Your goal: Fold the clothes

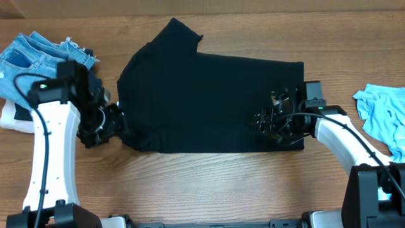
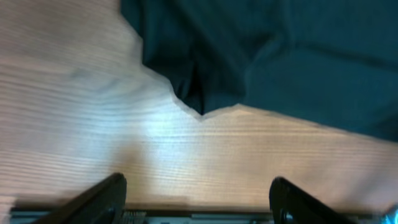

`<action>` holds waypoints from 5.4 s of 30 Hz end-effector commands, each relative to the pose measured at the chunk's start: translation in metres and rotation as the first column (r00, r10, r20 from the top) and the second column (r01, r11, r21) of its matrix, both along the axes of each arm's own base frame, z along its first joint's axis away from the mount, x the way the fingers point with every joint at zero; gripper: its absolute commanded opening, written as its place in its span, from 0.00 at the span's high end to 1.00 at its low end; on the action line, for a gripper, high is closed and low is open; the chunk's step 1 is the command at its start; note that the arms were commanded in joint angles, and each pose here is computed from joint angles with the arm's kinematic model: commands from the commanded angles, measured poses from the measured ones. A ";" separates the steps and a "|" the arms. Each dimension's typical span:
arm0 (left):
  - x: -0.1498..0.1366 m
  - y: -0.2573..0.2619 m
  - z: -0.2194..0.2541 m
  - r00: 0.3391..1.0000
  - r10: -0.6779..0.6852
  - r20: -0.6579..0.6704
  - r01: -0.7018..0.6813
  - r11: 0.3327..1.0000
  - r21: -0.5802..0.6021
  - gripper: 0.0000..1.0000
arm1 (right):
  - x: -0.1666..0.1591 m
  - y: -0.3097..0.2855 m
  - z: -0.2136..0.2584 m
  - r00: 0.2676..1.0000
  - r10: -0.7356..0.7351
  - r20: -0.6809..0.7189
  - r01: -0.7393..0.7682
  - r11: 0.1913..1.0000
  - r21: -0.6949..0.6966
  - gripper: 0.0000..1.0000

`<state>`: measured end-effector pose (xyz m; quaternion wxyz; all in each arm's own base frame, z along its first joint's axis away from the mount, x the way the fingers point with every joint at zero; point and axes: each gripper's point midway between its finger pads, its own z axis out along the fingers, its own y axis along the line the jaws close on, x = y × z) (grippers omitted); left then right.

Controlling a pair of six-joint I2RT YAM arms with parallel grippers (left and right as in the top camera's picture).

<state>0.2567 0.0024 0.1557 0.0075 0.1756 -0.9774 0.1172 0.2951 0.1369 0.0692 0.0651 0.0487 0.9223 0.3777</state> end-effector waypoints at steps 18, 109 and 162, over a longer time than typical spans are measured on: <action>0.073 -0.072 -0.095 0.981 -0.172 0.093 0.188 0.959 -0.210 0.96 | -0.001 0.012 0.006 0.997 0.069 0.043 -0.069 0.998 -0.015 0.28; -0.002 0.088 -0.082 0.954 0.012 -0.299 0.098 0.932 0.349 0.83 | -0.050 -0.105 -0.107 0.802 -0.523 -0.287 0.302 0.770 -0.562 0.96; 0.060 0.093 -0.023 0.870 0.234 0.435 -0.245 0.969 -0.032 0.39 | -0.047 -0.092 -0.104 0.802 -0.503 -0.322 0.311 0.812 -0.494 0.96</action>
